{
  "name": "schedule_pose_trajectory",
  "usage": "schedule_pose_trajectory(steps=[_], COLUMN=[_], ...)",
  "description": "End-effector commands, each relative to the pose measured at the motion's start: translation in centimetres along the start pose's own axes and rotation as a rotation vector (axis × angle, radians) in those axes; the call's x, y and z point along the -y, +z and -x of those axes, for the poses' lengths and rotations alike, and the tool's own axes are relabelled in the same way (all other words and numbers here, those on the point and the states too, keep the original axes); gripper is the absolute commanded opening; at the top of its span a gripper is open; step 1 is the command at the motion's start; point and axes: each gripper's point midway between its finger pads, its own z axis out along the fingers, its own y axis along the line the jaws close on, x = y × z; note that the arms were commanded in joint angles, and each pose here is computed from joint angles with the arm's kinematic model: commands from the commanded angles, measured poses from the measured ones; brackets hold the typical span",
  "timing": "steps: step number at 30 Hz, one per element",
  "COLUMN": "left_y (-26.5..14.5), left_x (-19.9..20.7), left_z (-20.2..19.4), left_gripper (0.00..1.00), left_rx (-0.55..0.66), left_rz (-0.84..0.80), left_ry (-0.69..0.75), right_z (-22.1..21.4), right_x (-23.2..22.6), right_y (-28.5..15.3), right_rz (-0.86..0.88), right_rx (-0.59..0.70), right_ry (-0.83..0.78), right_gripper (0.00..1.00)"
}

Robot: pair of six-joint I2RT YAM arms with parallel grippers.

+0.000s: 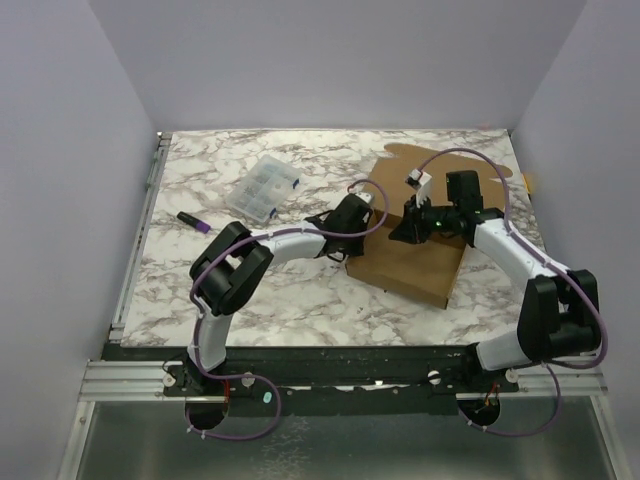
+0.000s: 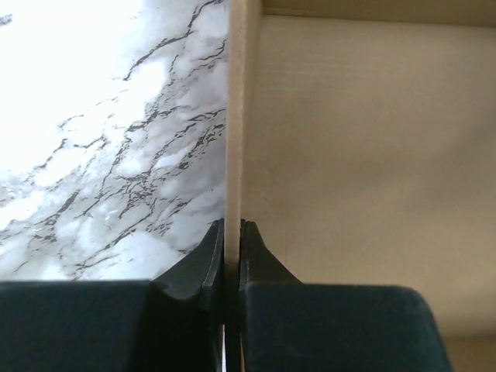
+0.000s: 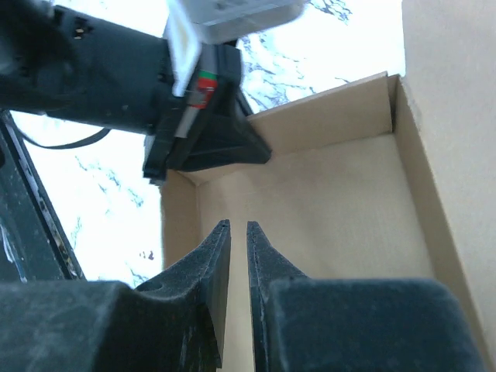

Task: Fold the paper box
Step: Fold the paper box at the center of the board.

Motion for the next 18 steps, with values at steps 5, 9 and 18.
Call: schedule_pose_trajectory(steps=[5,9,18], left_y=[-1.8,-2.2,-2.0], left_x=[-5.2,-4.9,-2.5], left_z=[-2.8,-2.6,0.3], left_gripper=[0.0,0.19,0.43], left_rx=[-0.102,-0.091,-0.025], left_rz=[0.361,0.357,0.291], left_ry=[0.345,0.341,0.267], right_z=[-2.1,-4.0,-4.0], right_x=[-1.7,-1.0,-1.0], right_y=[-1.8,-1.4,-1.4], right_rz=[-0.031,-0.033,-0.037], right_rx=[-0.006,-0.076,-0.071], right_ry=[-0.049,-0.043,-0.049], right_gripper=[0.19,0.19,0.19])
